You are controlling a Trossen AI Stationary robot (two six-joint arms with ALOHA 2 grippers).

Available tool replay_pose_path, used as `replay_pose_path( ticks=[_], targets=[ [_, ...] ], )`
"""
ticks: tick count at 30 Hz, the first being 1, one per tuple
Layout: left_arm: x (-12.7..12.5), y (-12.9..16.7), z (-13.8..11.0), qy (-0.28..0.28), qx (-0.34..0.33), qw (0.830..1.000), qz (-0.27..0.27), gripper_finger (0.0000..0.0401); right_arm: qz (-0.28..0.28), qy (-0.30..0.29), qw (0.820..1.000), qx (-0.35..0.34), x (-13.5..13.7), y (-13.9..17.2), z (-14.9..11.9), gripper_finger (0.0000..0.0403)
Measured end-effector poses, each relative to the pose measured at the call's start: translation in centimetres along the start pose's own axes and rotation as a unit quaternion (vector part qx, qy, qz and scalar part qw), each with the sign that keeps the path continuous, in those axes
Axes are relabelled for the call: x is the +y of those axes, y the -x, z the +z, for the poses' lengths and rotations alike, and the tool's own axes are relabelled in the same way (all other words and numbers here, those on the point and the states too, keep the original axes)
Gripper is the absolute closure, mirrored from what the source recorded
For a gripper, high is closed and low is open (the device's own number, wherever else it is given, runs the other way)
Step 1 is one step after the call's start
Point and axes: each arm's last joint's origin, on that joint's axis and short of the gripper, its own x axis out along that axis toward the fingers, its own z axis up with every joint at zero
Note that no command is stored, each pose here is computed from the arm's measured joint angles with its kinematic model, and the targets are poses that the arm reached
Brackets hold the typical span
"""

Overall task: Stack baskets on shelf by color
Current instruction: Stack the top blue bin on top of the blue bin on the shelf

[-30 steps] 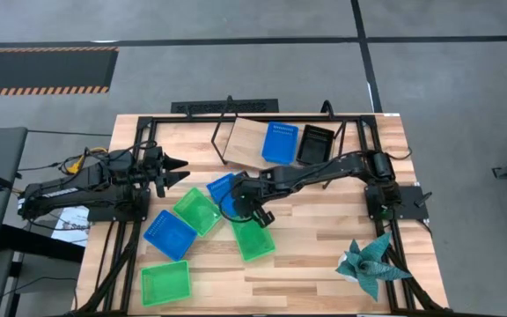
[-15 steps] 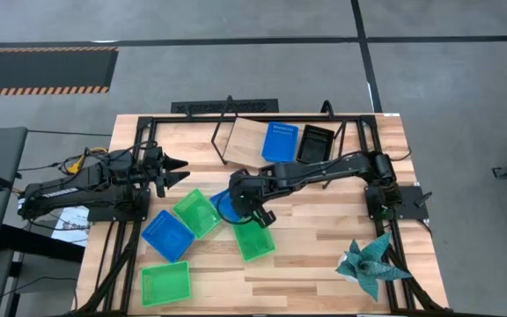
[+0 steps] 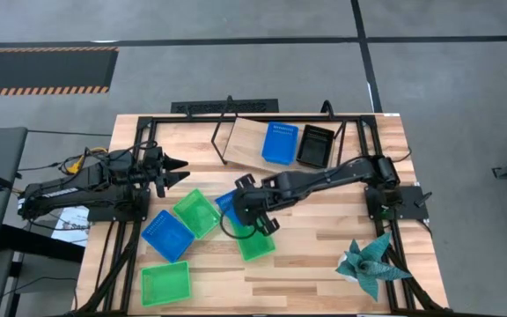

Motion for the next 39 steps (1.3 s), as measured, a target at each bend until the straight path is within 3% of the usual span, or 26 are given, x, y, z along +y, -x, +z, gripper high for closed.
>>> replay_pose_path(
  ticks=[13,23,39],
  targets=[
    [0.0,0.0,0.0,-0.001,-0.001,1.0,0.0,0.0174,0.009,-0.046,0.998,0.031,4.4,0.8,1.0,0.0398],
    [0.1,0.0,0.0,-0.001,-0.006,1.0,0.011,0.0174,0.027,-0.12,0.992,0.031,2.9,0.4,0.4,0.0336],
    [0.1,0.0,0.0,-0.003,-0.006,1.0,0.01,0.0174,0.077,-0.166,0.983,0.029,1.1,-1.5,-0.7,0.0243]
  ],
)
